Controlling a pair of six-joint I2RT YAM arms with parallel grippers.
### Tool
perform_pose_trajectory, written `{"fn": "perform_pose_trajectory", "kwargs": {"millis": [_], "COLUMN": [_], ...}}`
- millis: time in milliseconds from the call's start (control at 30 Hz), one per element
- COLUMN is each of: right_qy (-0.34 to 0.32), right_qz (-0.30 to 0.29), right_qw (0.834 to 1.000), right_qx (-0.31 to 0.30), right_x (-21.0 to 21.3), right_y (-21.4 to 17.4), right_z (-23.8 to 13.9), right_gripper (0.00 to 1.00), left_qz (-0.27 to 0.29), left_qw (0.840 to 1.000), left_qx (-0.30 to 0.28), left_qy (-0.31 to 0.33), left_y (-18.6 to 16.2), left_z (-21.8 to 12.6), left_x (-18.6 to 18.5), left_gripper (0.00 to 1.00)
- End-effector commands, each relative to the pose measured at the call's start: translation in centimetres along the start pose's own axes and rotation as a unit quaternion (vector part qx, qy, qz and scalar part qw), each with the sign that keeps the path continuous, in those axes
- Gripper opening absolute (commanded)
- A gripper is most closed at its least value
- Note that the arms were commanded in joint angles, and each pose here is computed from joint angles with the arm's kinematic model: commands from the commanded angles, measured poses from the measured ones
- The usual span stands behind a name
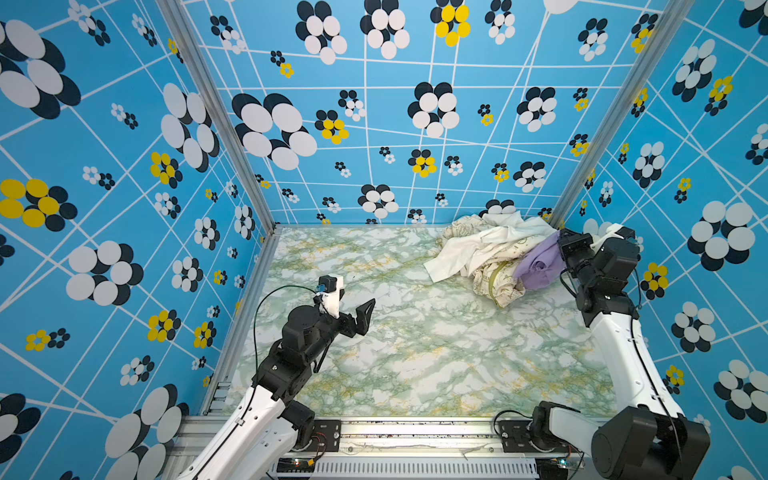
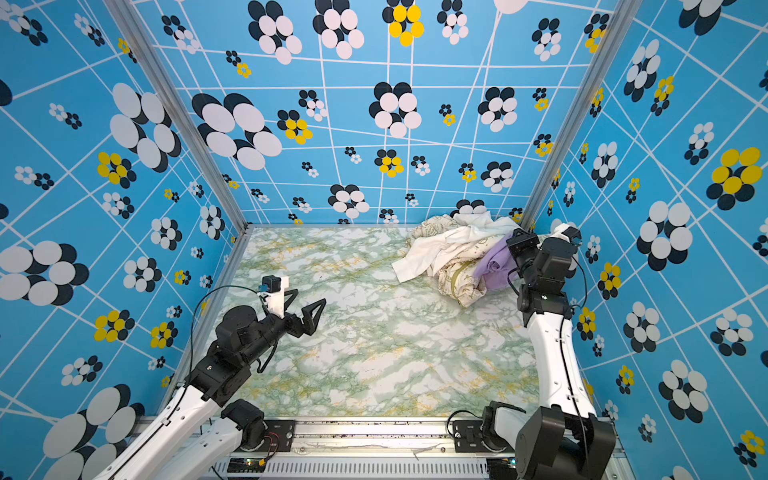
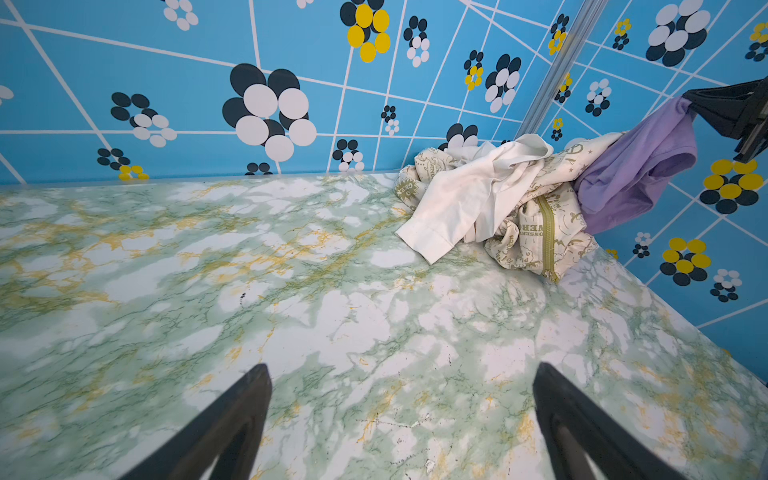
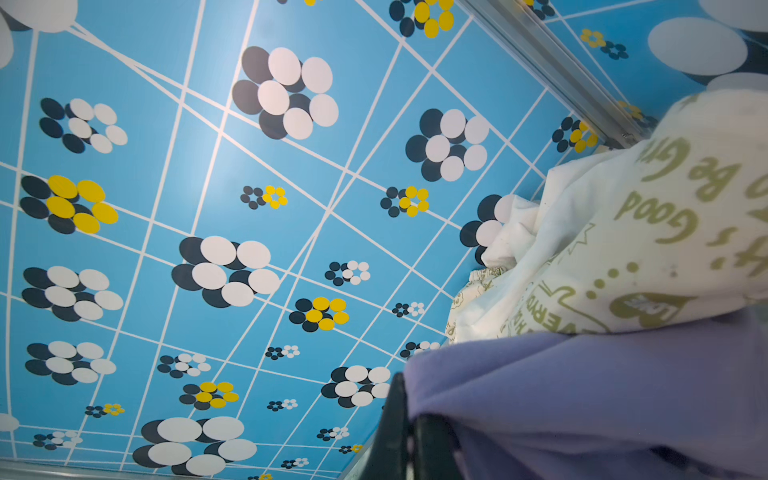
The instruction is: Pick out a specific cloth from the pile
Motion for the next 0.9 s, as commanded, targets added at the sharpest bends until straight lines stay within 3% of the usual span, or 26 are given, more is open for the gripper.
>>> {"fn": "perform_pose_trajectory", "kwargs": {"millis": [0,300,467,667,767,867], "right_qy": [0.093,0.115,0.131,0.152,0.154,0.141], "right_qz": [-0.05,-0.101,-0.13,-0.207,-0.251,-0.308], "right_qw": [0.991,0.981,0.978,0.966,0.951,0.924], "right_qx": [-0.085,-0.117,-0.102,0.016,0.095,0.179], "right_x": [6.9,10.3,12.2,14.1,14.0,12.8], "right_y": [4.4,6.3,6.1,0.0,-4.6,-9.8], "right_z": [-3.0,-4.8,-4.6,-2.0,-0.5,0.6], "right_gripper": [0.0,0.0,0.0,0.0,0.0,0.0], "left_qz": [0.002,0.001,0.0,-0.002,-0.002,-0.003], "left_qw": [1.0,1.0,1.0,1.0,1.0,1.0], "left_qx": [-0.013,-0.015,-0.016,-0.017,-0.018,-0.018], "left_qy": [0.0,-0.001,-0.002,-0.002,-0.002,-0.002], "left_y": [0.3,0.2,0.2,0.2,0.3,0.3], "left_z": [-0.1,-0.1,-0.2,-0.1,-0.2,-0.2], "left_x": [-0.1,-0.1,-0.1,-0.1,-0.1,-0.2], "left_gripper": [0.99,0.99,0.99,0.99,0.99,0.99]}}
Point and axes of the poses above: each gripper's point midway between its finger pads, its own z axis out along the fingers, its own x axis along the line the jaws close on, y = z × x, the point moved 2 cm from there along -z, back along the fingers, and after that the axes turned 4 degrees about z, right-handed, at the moved point
